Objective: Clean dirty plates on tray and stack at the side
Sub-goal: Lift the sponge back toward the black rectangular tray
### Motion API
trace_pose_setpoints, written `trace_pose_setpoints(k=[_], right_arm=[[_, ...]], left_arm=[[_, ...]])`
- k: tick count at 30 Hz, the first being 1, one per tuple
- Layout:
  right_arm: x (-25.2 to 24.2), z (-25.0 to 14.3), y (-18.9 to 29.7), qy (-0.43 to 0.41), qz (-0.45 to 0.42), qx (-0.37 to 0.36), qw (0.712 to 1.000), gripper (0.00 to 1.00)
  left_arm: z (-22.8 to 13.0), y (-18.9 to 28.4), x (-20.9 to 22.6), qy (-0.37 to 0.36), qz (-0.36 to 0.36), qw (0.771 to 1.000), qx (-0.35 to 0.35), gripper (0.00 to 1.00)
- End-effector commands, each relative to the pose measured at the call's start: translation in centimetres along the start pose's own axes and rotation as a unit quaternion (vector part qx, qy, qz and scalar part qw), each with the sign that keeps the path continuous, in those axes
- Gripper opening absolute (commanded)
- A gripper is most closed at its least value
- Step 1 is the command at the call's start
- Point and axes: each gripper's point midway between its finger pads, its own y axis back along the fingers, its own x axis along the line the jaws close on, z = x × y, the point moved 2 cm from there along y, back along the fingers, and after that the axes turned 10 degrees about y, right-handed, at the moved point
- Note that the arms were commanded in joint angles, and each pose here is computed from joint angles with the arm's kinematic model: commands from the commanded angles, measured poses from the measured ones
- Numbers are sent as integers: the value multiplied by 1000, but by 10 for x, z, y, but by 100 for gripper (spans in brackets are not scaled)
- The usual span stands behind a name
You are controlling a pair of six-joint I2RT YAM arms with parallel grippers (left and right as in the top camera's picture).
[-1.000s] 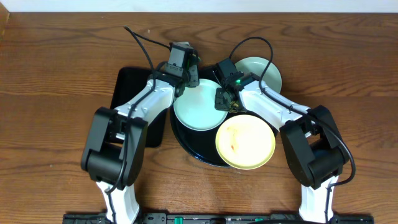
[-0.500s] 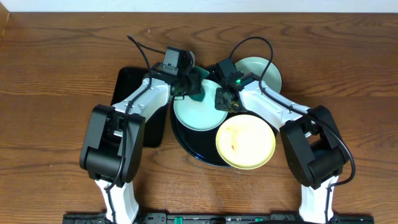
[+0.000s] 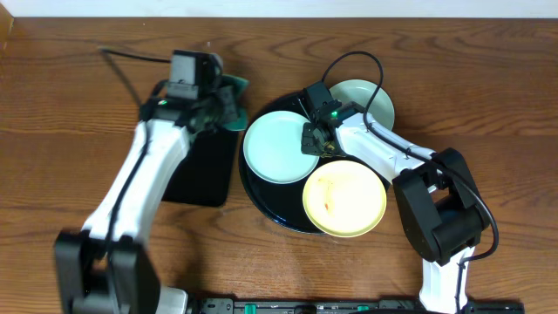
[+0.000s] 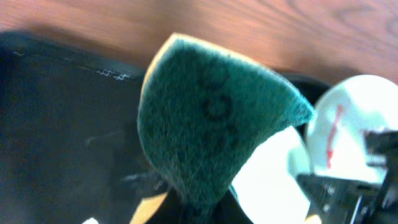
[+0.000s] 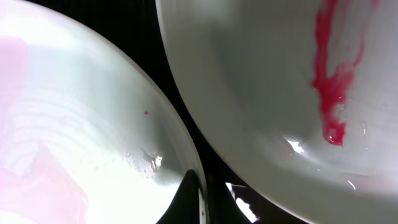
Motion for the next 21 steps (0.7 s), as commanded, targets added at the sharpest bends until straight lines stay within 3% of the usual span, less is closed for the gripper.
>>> trace_pose_setpoints(k=[1, 7, 12, 16, 21], right_arm=[[15, -12, -9, -2, 31, 27, 999, 1], [38, -23, -4, 35, 110, 62, 991, 1], [52, -22, 15, 57, 168, 66, 982, 1], [51, -9, 44, 70, 175, 29, 982, 1], [34, 9, 86, 71, 119, -41, 989, 1]], left_arm=[[3, 22, 25, -8, 59, 998, -19, 8], [-24, 30, 60, 22, 111, 992, 51, 8], [-24, 34, 73, 38, 124, 990, 58, 8], [-21, 34, 76, 44, 125, 990, 54, 7], [-20, 34, 76, 43, 124, 990, 50, 7]])
